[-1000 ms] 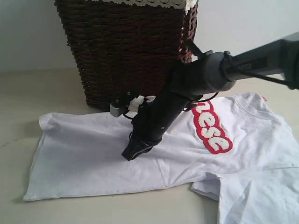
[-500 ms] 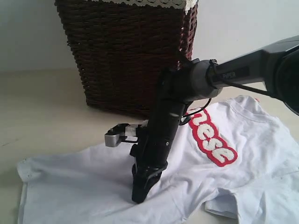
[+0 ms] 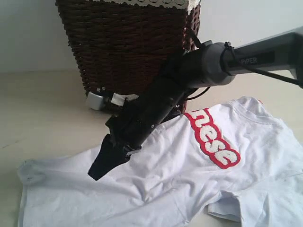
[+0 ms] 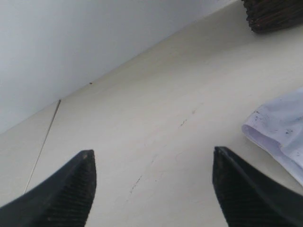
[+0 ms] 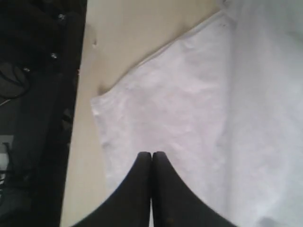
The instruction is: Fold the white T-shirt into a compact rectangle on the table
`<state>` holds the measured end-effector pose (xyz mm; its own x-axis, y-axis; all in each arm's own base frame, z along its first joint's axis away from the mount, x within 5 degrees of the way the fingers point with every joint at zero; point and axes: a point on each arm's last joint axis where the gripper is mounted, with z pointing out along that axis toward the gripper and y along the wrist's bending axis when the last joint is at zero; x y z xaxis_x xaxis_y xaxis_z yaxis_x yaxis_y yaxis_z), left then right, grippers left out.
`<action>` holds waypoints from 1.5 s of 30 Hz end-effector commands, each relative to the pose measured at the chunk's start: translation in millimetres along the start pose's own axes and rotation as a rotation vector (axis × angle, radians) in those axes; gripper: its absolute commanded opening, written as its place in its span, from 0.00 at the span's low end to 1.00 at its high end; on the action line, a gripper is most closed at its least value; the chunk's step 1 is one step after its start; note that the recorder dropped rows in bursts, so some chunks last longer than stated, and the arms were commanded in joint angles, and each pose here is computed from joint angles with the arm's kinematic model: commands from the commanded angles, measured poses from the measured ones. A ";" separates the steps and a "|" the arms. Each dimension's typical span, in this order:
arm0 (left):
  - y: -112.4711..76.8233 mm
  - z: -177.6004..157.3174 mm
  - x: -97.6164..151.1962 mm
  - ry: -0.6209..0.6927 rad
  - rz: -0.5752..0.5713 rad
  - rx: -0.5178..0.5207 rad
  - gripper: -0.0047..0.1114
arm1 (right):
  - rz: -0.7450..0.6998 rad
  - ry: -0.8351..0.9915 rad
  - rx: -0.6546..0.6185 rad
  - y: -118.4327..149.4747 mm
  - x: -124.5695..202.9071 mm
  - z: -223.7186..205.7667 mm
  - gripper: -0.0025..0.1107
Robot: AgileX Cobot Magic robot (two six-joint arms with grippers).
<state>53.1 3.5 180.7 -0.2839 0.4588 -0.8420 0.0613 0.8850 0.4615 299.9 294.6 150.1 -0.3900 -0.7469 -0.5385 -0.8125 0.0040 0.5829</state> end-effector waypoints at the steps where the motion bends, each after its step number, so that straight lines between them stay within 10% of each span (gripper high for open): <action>1: -0.3 -0.1 0.2 -0.007 -0.001 0.000 0.62 | 0.056 0.027 0.172 -30.9 12.3 13.0 0.02; 9: -0.3 -0.1 0.2 -0.007 -0.001 0.000 0.62 | 0.226 0.056 0.315 -68.1 35.9 33.7 0.02; 20: -0.3 -0.1 0.2 -0.007 -0.001 0.000 0.62 | 0.197 -0.062 0.299 -40.8 5.4 8.6 0.02; 30: -0.3 -0.1 0.2 -0.007 -0.001 0.000 0.62 | -0.027 -0.157 0.619 -22.8 -10.5 -104.9 0.02; 38: -0.3 -0.1 0.2 -0.007 -0.001 0.000 0.62 | 0.119 -0.187 0.896 -41.3 53.2 -227.1 0.02; 45: -0.3 -0.1 0.2 -0.007 -0.001 0.000 0.62 | 0.264 -0.073 0.696 -33.9 120.1 -257.4 0.02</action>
<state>53.1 3.5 180.7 -0.2839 0.4588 -0.8420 0.0613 0.8850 0.4615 404.2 44.7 224.4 -0.6155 -0.5835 -0.5297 -0.7357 0.6665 0.1206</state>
